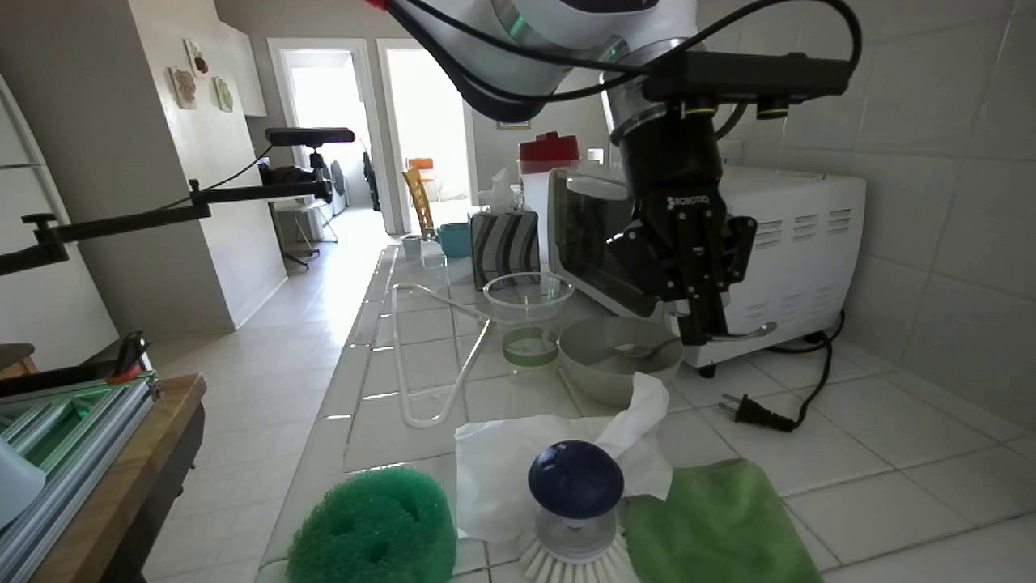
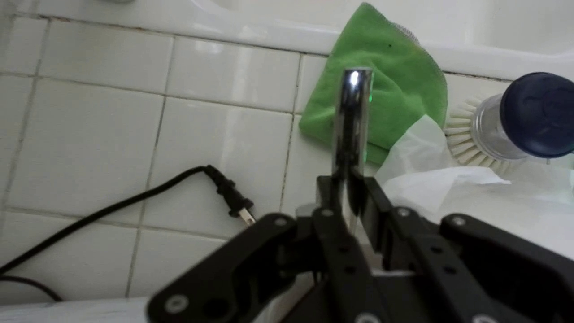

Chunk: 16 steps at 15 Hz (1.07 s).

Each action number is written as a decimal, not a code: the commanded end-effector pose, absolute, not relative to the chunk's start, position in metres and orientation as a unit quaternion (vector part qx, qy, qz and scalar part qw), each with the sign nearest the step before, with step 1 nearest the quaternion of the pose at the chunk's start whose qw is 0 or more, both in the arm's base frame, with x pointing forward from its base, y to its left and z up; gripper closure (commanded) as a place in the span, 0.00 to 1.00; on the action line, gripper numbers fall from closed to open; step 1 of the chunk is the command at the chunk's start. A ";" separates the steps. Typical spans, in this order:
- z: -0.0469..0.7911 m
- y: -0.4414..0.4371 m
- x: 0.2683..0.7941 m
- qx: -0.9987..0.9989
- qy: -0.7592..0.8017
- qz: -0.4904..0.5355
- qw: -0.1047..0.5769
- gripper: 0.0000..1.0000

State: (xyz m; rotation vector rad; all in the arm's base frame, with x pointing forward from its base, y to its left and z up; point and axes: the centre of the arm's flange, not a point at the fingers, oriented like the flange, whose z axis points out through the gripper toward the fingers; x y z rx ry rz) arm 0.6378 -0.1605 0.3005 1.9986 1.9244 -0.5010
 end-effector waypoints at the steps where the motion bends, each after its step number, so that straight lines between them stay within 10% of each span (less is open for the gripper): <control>1: 0.312 -0.162 0.618 0.704 0.679 -0.145 0.153 0.95; 16: 0.358 -0.175 0.568 0.720 0.664 -0.120 0.164 0.95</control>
